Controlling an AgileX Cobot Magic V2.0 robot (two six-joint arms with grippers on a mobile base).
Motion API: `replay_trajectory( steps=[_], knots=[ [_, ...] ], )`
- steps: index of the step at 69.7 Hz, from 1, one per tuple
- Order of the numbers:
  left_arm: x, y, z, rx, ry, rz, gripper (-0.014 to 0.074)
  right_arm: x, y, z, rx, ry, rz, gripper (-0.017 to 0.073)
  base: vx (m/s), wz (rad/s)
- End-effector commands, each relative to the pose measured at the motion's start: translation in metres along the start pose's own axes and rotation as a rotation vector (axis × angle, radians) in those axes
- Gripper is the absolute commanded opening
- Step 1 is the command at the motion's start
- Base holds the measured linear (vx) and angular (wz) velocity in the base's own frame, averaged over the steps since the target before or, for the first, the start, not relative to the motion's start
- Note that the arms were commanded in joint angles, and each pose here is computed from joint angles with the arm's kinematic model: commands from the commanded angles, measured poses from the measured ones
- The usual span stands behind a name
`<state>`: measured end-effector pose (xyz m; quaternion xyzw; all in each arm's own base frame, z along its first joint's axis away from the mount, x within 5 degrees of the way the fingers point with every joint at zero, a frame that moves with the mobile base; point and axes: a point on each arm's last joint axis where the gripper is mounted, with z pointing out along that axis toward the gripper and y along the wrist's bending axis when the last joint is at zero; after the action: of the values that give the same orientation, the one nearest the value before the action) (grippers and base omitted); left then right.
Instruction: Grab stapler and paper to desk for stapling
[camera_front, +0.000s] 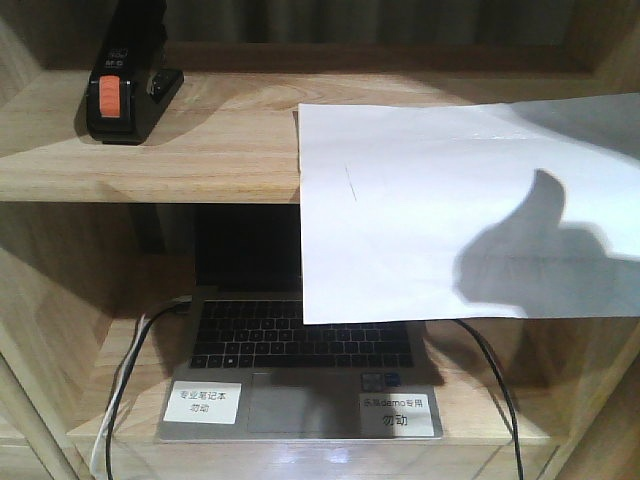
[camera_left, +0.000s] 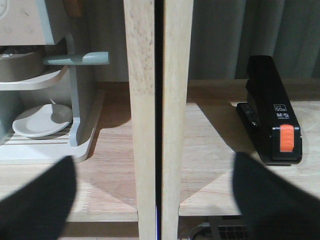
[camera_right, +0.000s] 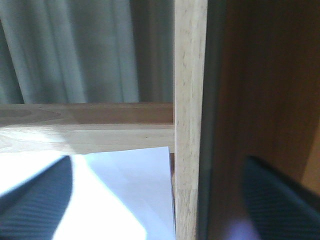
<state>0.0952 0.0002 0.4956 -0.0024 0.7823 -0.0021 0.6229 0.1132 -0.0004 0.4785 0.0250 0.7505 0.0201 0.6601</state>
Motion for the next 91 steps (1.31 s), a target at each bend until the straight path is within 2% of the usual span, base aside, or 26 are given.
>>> replay_trajectory(
  steps=[1, 15, 28, 46, 61, 81, 91],
  knots=[
    [-0.011, -0.001, -0.002, 0.006, -0.088, -0.004, 0.0734, -0.013, 0.000, -0.003, 0.004, -0.089, -0.013, 0.0720, 0.00, 0.00],
    [-0.012, -0.003, -0.001, 0.031, -0.090, 0.000, 0.0719, -0.013, 0.000, -0.003, 0.004, -0.091, -0.013, 0.0703, 0.00, 0.00],
    [-0.011, -0.015, 0.011, 0.141, -0.062, 0.034, 0.0712, -0.013, 0.000, -0.003, 0.003, -0.099, -0.013, 0.0663, 0.00, 0.00],
    [-0.013, -0.043, 0.021, 0.347, -0.072, 0.077, 0.0701, -0.013, 0.000, -0.003, 0.004, -0.098, -0.013, 0.0557, 0.00, 0.00],
    [-0.013, -0.070, 0.037, 0.482, -0.065, 0.102, 0.0695, -0.013, 0.000, -0.003, 0.004, -0.095, -0.013, 0.0493, 0.00, 0.00],
    [-0.004, -0.103, 0.062, 0.581, 0.004, 0.140, 0.0685, -0.013, 0.000, -0.003, 0.004, -0.092, -0.013, 0.0480, 0.00, 0.00],
    [-0.002, -0.110, 0.064, 0.607, 0.018, 0.151, 0.0682, -0.013, 0.000, -0.003, 0.004, -0.092, -0.013, 0.0480, 0.00, 0.00]
  ],
)
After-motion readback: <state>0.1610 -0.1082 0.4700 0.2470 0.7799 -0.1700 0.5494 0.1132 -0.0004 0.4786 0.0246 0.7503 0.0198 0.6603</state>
